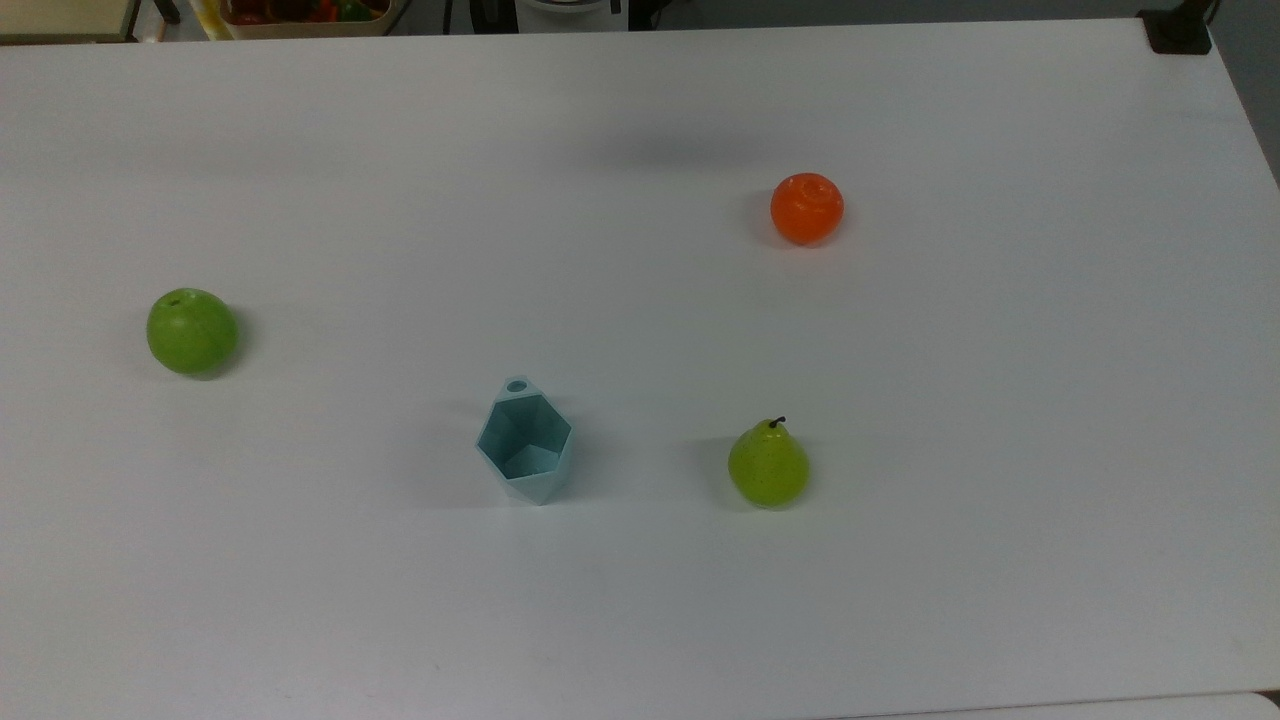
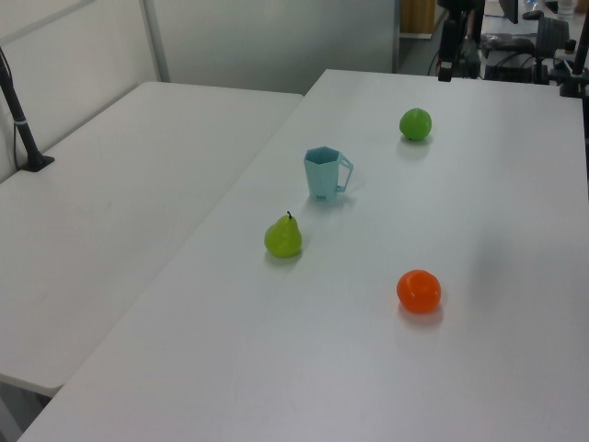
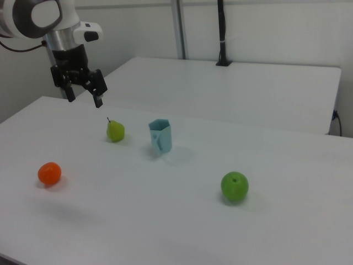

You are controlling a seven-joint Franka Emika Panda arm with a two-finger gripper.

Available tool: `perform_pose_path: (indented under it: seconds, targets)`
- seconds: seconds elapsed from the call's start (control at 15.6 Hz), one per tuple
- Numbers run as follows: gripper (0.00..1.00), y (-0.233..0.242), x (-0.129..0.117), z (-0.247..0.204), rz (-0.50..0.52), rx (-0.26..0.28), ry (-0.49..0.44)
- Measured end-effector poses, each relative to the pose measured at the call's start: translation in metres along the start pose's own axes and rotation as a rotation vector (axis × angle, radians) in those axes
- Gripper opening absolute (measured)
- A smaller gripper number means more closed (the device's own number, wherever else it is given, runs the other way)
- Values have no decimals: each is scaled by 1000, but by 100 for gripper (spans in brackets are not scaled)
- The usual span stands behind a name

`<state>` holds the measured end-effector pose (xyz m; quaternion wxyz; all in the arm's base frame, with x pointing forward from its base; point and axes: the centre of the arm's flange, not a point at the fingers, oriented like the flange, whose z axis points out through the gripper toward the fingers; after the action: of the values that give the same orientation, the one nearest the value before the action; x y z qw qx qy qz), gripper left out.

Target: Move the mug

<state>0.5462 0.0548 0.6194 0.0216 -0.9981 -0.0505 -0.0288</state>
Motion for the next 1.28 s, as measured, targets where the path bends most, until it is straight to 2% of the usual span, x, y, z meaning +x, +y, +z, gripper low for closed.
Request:
perform_pose_path:
  seconds: [1.09,1.28]
  targets:
    - [100,0,0,0,-1,0,-1]
    - [100,4,0,1,-36,0,-3]
